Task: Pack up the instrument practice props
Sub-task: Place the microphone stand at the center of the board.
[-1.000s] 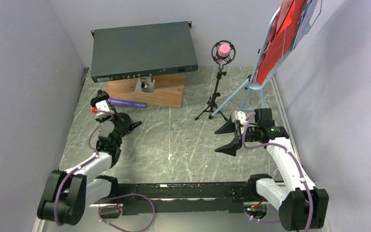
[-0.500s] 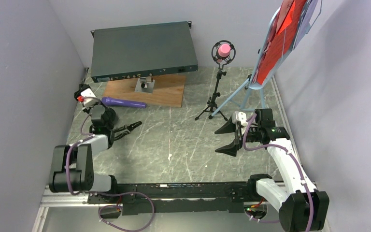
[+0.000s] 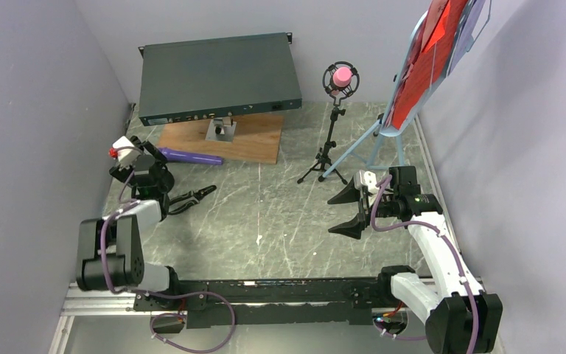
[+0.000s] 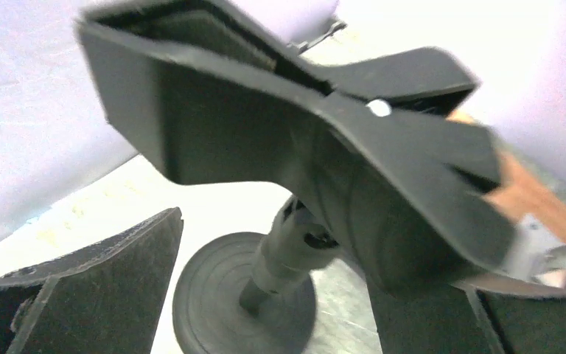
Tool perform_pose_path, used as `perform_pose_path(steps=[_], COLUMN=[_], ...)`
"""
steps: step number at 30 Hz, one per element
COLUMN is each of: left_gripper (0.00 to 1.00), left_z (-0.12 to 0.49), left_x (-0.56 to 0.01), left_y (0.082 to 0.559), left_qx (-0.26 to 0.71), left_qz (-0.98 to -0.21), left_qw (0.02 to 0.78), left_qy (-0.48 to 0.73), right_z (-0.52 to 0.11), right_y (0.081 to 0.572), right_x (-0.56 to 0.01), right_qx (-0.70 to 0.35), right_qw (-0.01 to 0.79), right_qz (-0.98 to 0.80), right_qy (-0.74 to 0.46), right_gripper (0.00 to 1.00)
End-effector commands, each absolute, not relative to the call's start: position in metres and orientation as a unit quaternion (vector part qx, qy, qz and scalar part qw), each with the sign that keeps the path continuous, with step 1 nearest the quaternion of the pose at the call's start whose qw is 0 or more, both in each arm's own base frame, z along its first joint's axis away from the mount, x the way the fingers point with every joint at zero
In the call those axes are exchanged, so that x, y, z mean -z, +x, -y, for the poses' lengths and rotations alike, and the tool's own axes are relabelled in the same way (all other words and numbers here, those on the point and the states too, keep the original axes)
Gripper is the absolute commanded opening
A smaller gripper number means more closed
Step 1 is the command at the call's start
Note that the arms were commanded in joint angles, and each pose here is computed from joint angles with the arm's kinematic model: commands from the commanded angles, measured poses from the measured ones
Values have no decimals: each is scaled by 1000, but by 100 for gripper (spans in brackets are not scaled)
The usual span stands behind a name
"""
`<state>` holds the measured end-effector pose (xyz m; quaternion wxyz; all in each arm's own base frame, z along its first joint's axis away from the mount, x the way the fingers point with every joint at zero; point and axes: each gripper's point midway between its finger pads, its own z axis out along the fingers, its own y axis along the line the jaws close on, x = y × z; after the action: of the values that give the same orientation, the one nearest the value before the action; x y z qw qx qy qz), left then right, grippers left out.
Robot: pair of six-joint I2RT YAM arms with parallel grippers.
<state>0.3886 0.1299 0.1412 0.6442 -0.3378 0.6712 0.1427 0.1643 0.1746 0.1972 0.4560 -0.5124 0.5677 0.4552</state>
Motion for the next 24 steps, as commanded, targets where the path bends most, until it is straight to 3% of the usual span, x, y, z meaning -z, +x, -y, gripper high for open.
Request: perform_pose_path(steps=[1, 15, 24], left_gripper=[93, 96, 99], left_z=[-115, -56, 40], left_x=[-176, -164, -197], left_y=[376, 304, 303], left_qx=[-102, 58, 284], left_qz=[-644, -692, -728], left_qw=[658, 566, 566], left_qy=[-377, -444, -262], right_z=[-177, -175, -172], right_y=[166, 169, 173], right_x=[-216, -213, -208], right_qx=[-444, -431, -416], right_qw=[482, 482, 481], right_qz=[-534, -540, -553], right_qy=[-535, -538, -538], right_gripper=[84, 84, 86])
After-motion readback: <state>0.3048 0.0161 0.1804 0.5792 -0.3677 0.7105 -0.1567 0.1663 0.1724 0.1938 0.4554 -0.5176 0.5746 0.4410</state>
